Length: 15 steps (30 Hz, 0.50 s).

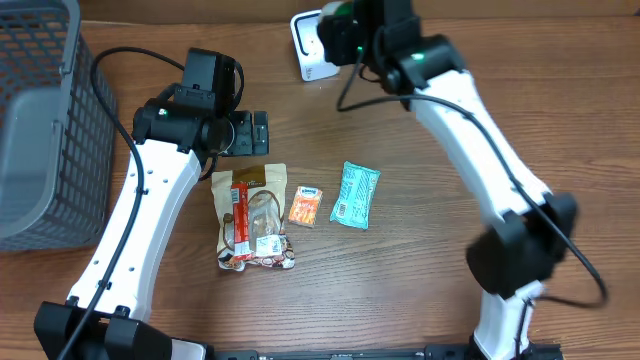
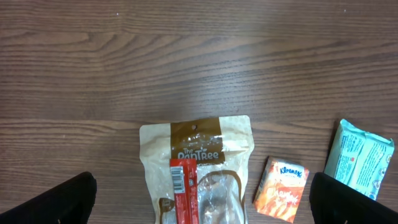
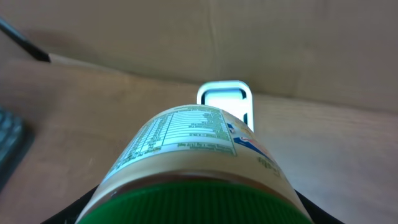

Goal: Scan the item barcode
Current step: 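Lift the jar and carry it to the white scanner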

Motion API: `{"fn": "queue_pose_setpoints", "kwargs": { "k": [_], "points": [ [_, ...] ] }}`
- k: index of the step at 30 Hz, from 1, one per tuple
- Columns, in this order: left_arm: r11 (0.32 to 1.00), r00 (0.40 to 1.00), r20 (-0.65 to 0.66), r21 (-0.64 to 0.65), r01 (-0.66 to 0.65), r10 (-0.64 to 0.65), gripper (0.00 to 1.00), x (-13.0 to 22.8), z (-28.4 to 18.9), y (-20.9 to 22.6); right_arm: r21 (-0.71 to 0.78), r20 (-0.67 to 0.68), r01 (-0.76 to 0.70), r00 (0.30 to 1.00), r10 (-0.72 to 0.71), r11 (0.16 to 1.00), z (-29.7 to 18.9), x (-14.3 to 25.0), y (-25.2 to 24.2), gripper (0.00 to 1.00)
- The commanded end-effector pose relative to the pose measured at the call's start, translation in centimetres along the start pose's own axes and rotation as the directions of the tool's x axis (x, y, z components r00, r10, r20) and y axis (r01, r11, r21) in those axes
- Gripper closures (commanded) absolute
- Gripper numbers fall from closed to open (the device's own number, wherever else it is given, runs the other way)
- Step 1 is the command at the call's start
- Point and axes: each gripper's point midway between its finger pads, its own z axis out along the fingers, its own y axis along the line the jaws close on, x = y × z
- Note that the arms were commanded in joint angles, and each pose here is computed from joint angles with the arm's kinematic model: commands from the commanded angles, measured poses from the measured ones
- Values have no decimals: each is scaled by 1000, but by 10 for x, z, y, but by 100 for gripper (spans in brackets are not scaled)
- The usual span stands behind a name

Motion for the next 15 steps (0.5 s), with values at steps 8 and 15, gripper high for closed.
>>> {"fn": "queue_pose_setpoints", "kwargs": {
  "k": [8, 15],
  "points": [
    [1000, 1000, 17, -4, -7, 7, 0, -4, -5, 0, -47, 226, 14, 974, -3, 999, 104, -2, -3, 97],
    [1000, 1000, 17, -4, -7, 7, 0, -4, -5, 0, -85, 393, 29, 919, 6, 996, 153, 7, -6, 96]
  ]
}}
